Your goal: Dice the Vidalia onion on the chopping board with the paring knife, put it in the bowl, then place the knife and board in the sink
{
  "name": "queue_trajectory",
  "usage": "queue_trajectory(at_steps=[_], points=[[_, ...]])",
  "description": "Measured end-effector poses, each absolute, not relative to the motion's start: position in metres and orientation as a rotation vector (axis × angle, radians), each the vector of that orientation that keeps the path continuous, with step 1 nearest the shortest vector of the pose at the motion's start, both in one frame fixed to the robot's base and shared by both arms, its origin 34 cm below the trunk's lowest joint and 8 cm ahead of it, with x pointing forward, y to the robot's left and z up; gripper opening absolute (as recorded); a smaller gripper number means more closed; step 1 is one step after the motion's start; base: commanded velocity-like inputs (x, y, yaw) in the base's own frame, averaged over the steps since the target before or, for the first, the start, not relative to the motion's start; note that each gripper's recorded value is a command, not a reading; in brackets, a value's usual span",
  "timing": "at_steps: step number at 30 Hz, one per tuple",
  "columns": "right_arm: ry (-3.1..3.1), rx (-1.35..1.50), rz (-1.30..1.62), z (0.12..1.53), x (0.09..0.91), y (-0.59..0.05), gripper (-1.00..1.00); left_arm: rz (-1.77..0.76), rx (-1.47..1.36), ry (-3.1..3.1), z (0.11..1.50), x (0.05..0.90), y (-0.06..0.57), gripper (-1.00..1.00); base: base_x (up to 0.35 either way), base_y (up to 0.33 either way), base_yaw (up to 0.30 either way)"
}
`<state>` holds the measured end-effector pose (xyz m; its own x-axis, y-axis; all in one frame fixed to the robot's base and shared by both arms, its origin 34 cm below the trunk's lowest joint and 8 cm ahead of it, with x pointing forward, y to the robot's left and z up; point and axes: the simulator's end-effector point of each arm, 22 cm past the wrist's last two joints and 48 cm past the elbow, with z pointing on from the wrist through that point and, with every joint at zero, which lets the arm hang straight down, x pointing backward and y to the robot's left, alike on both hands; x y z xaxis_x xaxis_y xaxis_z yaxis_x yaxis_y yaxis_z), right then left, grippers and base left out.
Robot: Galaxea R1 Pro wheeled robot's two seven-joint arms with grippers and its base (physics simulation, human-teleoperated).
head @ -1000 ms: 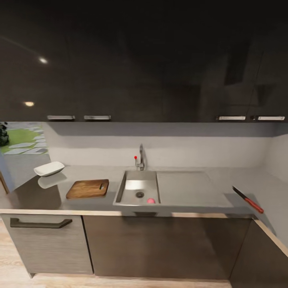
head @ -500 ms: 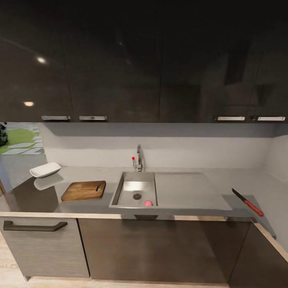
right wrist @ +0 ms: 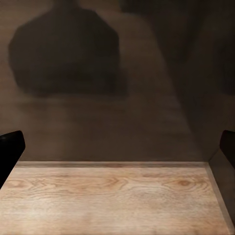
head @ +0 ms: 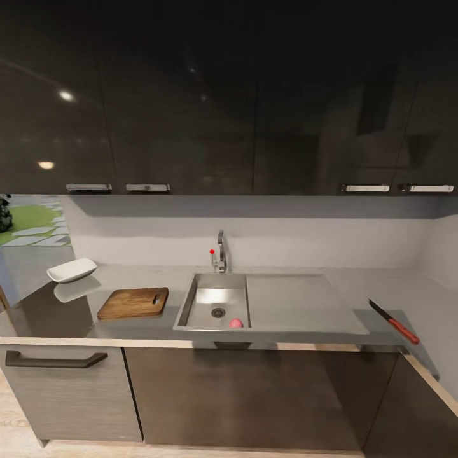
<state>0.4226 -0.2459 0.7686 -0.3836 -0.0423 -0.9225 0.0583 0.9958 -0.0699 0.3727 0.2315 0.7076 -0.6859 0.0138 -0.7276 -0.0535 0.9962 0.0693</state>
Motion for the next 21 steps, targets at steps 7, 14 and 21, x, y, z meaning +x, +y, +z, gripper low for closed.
queue_trajectory(at_steps=[7,14,21], points=[[1.964,0.014,-0.117,0.768,0.422,-0.251,1.0,0.105,-0.036,2.327,0.709,0.376,0.227,1.0,0.0,0.0,0.0],[1.968,0.012,-0.108,0.767,0.422,-0.246,1.0,0.106,-0.029,2.432,0.743,0.435,0.217,1.0,0.0,0.0,0.0],[1.969,0.015,-0.108,0.767,0.421,-0.246,1.0,0.097,-0.035,2.461,0.839,0.495,0.216,1.0,0.0,0.0,0.0]])
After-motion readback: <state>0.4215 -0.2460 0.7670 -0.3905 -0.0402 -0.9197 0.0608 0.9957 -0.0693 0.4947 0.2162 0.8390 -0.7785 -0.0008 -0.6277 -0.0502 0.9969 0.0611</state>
